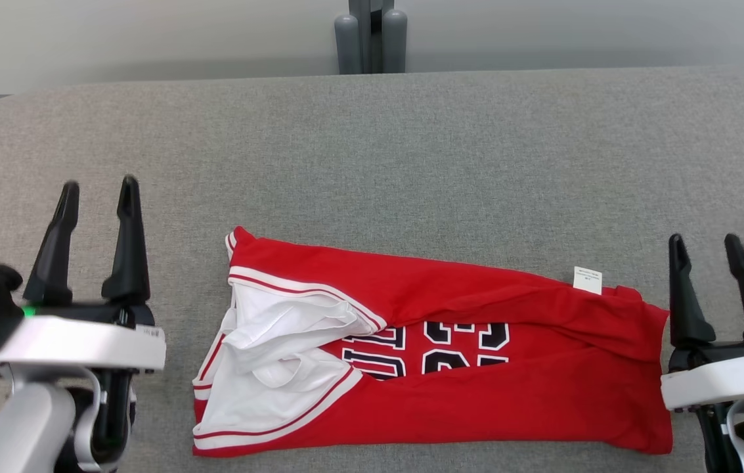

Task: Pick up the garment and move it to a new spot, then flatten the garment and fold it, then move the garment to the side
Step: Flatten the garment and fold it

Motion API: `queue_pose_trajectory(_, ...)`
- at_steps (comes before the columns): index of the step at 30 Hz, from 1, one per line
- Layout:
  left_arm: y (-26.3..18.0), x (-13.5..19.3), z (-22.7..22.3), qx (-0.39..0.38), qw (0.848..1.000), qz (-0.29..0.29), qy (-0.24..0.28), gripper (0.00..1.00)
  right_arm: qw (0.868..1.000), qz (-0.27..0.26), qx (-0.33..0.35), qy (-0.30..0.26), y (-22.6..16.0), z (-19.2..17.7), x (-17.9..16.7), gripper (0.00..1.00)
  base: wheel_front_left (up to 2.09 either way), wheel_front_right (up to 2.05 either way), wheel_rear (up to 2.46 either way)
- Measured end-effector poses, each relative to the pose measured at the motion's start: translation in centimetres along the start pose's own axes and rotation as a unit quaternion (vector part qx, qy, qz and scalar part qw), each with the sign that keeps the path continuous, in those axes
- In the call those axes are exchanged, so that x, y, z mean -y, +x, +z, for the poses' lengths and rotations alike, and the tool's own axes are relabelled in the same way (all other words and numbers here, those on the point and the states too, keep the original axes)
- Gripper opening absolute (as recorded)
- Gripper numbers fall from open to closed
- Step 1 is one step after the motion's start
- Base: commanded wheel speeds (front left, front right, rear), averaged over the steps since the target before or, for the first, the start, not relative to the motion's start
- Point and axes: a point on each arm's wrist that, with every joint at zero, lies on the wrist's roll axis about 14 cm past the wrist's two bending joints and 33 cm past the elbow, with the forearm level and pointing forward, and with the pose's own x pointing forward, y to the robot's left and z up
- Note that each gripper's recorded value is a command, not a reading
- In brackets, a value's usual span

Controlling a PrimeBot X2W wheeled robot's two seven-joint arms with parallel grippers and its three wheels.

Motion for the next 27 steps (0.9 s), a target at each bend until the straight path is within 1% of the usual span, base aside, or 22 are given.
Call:
queue_pose_trajectory(6, -2.4, -1.7, -1.7, -0.011, 0.999, 0.021, 0.044, 1.0, 1.0, 0.002, -0.028, -0.003, -0.6, -1.8, -0.2, 1.0, 0.0, 0.0, 0.0)
queue_pose_trajectory(11, -4.6, -2.1, -2.7, -0.023, 0.997, 0.022, 0.065, 1.0, 0.999, -0.002, -0.047, -0.005, -1.9, -3.0, 0.0, 1.0, 0.0, 0.0, 0.0)
queue_pose_trajectory(17, -6.3, -2.5, -3.5, -0.038, 0.994, 0.021, 0.096, 1.0, 0.998, -0.006, -0.06, -0.007, -3.3, -3.4, 0.2, 1.0, 0.0, 0.0, 0.0)
queue_pose_trajectory(27, -6.4, -1.8, -3.6, -0.036, 0.995, 0.011, 0.092, 1.0, 0.998, -0.005, -0.064, -0.002, -3.7, -3.5, 0.1, 1.0, 0.0, 0.0, 0.0)
